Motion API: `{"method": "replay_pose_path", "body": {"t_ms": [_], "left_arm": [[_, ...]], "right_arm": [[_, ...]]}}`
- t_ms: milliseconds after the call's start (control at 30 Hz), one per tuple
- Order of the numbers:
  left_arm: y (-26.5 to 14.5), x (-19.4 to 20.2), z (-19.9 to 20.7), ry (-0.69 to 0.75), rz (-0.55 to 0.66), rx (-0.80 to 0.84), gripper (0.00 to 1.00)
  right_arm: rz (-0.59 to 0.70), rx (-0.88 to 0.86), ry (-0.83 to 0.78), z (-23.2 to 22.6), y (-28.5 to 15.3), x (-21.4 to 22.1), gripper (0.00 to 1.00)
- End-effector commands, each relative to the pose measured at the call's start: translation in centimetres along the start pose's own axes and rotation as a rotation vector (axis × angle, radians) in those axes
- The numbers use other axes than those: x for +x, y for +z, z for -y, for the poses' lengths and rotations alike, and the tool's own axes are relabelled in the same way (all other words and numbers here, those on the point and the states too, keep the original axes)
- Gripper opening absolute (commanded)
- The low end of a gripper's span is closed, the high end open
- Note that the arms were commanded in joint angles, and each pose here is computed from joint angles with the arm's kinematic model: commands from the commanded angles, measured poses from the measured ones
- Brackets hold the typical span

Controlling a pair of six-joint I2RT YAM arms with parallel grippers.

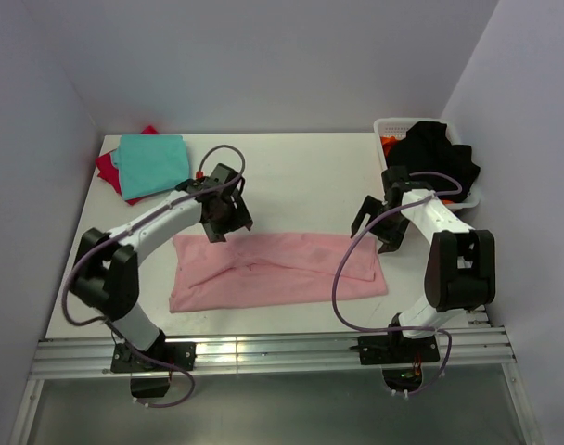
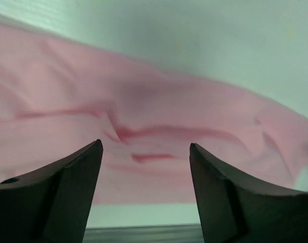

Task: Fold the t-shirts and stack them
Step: Fold the tshirt

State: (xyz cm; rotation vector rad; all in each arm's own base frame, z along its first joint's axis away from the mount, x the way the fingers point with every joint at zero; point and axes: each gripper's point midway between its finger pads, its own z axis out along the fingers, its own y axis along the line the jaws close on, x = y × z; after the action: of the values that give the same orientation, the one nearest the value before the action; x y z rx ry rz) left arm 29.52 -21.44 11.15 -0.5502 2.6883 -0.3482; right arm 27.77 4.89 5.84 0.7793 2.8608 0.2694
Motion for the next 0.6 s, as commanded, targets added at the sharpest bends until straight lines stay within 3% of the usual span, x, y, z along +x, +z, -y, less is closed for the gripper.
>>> {"method": "replay_pose_path", "body": {"t_ms": [0, 167, 400, 567], "left_arm": [[2.6, -0.1, -2.0, 0.133, -0.044, -0.075, 0.77], [5.2, 0.7, -5.2, 0.090, -0.116, -0.098, 0.70], [5.4, 0.6, -6.0, 0.076, -0.119, -0.107, 0.63], [4.9, 0.8, -6.4, 0.057, -0.123, -0.116, 0.48]], "right_arm": [[0.044, -0.029, -0.013, -0.8, -1.7, -1.3, 0.94], [0.053, -0.017, -0.017, -0.7, -2.4, -1.5, 0.94], [0.046, 0.006, -0.024, -0.4, -2.2, -1.6, 0.93], [0.038, 0.013, -0.021, -0.4, -1.7, -1.8, 0.93]]}}
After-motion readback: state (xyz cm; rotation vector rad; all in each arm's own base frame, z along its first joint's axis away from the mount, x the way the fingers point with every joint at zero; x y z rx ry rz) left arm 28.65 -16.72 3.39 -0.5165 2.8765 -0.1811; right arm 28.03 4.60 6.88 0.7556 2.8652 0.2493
